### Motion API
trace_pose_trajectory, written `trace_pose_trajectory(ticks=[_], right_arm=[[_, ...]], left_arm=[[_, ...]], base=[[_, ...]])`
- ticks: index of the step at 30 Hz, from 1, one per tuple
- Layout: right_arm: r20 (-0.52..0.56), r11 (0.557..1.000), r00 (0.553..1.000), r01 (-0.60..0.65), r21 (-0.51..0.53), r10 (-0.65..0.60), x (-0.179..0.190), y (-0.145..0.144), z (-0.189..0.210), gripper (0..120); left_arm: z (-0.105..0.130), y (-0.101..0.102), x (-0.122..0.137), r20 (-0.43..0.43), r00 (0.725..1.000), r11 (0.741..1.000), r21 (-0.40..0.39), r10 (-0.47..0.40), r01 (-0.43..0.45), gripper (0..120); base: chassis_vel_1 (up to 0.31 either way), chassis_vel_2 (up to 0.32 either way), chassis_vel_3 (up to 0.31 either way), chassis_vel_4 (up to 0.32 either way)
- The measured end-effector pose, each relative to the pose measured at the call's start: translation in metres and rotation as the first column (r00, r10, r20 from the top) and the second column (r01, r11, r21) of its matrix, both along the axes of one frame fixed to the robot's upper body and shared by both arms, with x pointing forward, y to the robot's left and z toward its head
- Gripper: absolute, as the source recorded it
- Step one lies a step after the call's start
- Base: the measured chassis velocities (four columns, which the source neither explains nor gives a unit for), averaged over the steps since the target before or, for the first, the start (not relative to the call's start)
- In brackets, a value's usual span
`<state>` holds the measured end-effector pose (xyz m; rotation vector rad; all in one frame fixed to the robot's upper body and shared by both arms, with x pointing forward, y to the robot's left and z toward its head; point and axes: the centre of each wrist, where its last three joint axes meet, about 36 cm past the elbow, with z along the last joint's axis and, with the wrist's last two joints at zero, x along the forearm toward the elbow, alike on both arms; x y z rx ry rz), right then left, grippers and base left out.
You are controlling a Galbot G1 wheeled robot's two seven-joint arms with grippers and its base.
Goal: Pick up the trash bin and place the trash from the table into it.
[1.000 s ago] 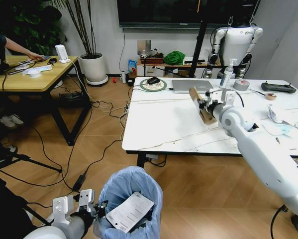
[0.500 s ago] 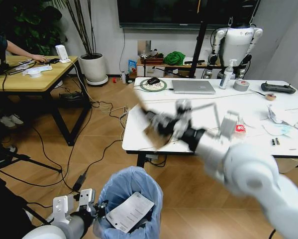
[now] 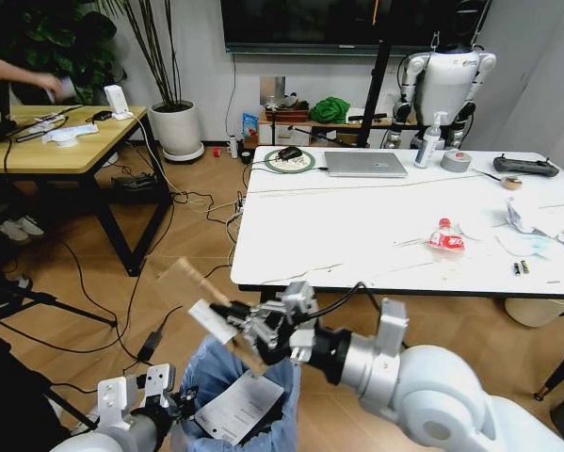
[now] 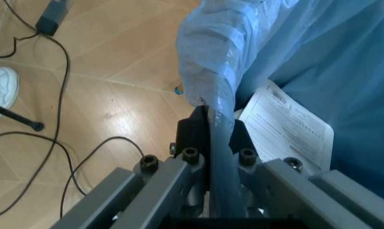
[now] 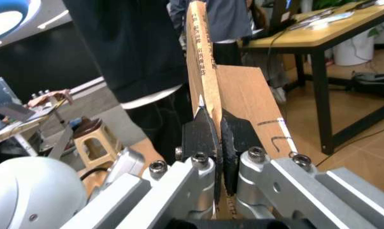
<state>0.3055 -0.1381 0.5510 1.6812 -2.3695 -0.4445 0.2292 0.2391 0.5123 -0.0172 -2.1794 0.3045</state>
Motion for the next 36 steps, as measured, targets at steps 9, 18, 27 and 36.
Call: trace_pose_trajectory(ticks=[9, 18, 27, 36], right_arm=[[0.014, 0.999, 1.000, 0.003, -0.052, -0.002, -0.003, 0.001, -0.009, 29], [0.041, 0.998, 0.998, 0.044, -0.050, -0.042, 0.006, -0.005, -0.008, 59], [0.108, 0.912, 0.911, 0.405, -0.063, -0.397, 0.028, -0.024, 0.005, 94], [0.250, 0.623, 0.626, 0.776, -0.103, -0.739, 0.029, -0.072, -0.001, 100]], left_arm=[[0.002, -0.001, 0.003, 0.015, 1.000, 1.000, -0.002, -0.002, 0.002, 0], [0.002, -0.001, 0.003, 0.013, 1.000, 1.000, -0.001, -0.010, 0.010, 0], [0.001, 0.001, 0.001, 0.006, 1.000, 1.000, 0.001, -0.009, 0.009, 0], [0.000, 0.000, 0.000, 0.011, 1.000, 1.000, -0.011, -0.002, 0.002, 0]], base=[[0.000, 0.000, 0.000, 0.000], [0.000, 0.000, 0.000, 0.000], [0.000, 0.000, 0.000, 0.000], [0.000, 0.000, 0.000, 0.000]])
